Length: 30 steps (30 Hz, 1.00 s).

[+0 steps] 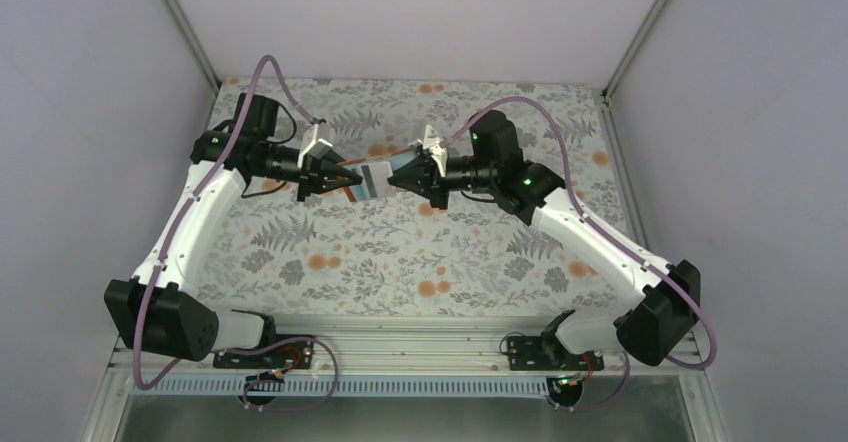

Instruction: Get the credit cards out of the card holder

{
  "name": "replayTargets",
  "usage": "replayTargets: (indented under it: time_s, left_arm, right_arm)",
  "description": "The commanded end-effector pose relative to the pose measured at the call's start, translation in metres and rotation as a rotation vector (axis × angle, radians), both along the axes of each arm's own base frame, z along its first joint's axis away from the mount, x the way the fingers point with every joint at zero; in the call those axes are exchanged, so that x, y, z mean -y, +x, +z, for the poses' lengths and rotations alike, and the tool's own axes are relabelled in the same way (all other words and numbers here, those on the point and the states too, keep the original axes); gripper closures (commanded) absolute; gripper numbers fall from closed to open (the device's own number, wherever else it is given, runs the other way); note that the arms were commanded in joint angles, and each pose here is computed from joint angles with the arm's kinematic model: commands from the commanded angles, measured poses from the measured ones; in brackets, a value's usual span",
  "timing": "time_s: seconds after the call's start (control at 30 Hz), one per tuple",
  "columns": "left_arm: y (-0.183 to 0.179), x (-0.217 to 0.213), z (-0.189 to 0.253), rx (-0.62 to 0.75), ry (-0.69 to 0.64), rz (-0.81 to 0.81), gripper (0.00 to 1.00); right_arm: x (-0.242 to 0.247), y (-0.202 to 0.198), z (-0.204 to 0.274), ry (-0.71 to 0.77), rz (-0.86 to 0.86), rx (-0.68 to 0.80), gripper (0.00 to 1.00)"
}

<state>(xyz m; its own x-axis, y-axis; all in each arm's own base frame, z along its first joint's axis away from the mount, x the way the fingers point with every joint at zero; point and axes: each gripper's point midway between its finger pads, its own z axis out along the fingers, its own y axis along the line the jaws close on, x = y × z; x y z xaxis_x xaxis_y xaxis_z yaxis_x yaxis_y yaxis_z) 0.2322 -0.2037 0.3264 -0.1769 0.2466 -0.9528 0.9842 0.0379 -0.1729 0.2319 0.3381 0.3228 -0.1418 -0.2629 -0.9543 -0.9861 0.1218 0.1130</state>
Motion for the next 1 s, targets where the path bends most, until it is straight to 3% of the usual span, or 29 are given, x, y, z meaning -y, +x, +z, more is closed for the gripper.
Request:
replayTargets:
  time_s: [0.0, 0.2, 0.37, 0.8, 0.97]
  left_arm:
    - [-0.004, -0.004, 0.005, -0.003, -0.024, -0.002, 0.98]
    - [-0.003, -0.004, 0.006, -0.009, -0.029, -0.003, 0.89]
    - [-0.004, -0.002, 0.007, -0.013, -0.034, -0.010, 0.89]
    - [-0.003, -0.002, 0.005, -0.017, -0.029, -0.006, 0.86]
    - [-0.001, -0.001, 0.003, -0.030, -0.031, -0.003, 0.71]
  right_arm:
    - [0.023, 0.019, 0.009, -0.024, -0.112, 0.041, 0.96]
    - [0.022, 0.019, 0.010, -0.028, -0.093, 0.022, 0.96]
    - [0.013, 0.012, 0.019, 0.023, -0.015, 0.002, 0.96]
    - [0.016, 0.011, 0.025, 0.022, -0.033, 0.023, 0.96]
    - [0.011, 0.010, 0.026, 0.042, -0.003, 0.010, 0.96]
